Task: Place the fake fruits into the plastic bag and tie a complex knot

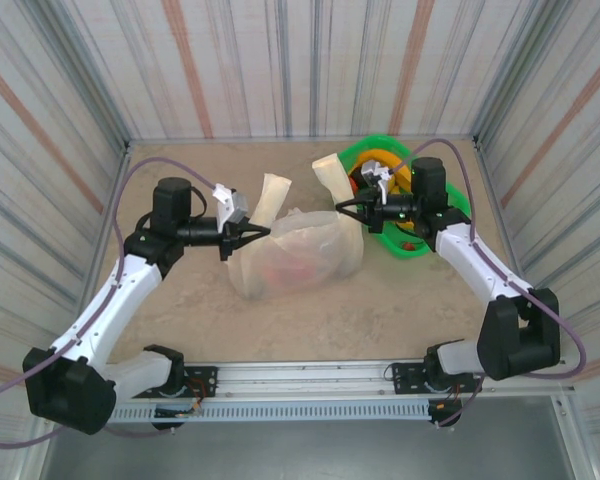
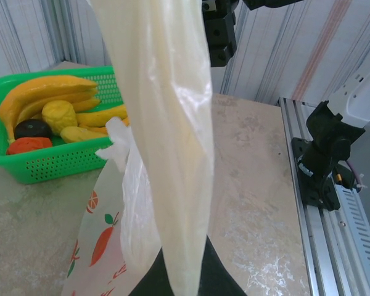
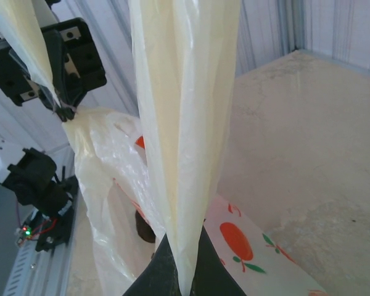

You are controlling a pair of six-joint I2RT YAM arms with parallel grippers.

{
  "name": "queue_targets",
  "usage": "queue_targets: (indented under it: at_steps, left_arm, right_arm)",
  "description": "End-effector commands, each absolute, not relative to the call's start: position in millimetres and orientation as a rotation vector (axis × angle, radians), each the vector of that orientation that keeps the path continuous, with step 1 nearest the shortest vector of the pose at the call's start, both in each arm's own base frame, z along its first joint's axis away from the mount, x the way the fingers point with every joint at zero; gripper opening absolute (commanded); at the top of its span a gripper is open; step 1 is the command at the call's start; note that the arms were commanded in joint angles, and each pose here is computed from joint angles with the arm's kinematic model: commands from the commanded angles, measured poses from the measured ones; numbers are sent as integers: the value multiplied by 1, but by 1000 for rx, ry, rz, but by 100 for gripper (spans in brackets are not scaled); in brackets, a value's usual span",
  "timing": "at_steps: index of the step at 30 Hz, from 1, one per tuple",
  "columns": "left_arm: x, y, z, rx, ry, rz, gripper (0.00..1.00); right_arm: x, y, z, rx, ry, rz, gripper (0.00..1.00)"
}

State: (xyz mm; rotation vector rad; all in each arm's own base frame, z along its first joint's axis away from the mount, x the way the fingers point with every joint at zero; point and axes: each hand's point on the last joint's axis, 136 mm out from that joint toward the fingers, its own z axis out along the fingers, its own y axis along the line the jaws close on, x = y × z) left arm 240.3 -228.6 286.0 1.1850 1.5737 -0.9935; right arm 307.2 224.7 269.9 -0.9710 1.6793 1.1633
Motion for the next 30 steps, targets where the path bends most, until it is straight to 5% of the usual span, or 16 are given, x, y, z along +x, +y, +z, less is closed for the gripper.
queue_targets:
  at_steps: [1, 30]
  left_arm:
    - [236, -226, 293, 1213, 1551, -948, 0]
    - [220, -267, 283, 1472, 1546, -1009, 0]
  right_arm:
    - [301, 214, 267, -968, 1695, 1128, 0]
    - [279, 269, 276, -1216, 1603, 1222, 0]
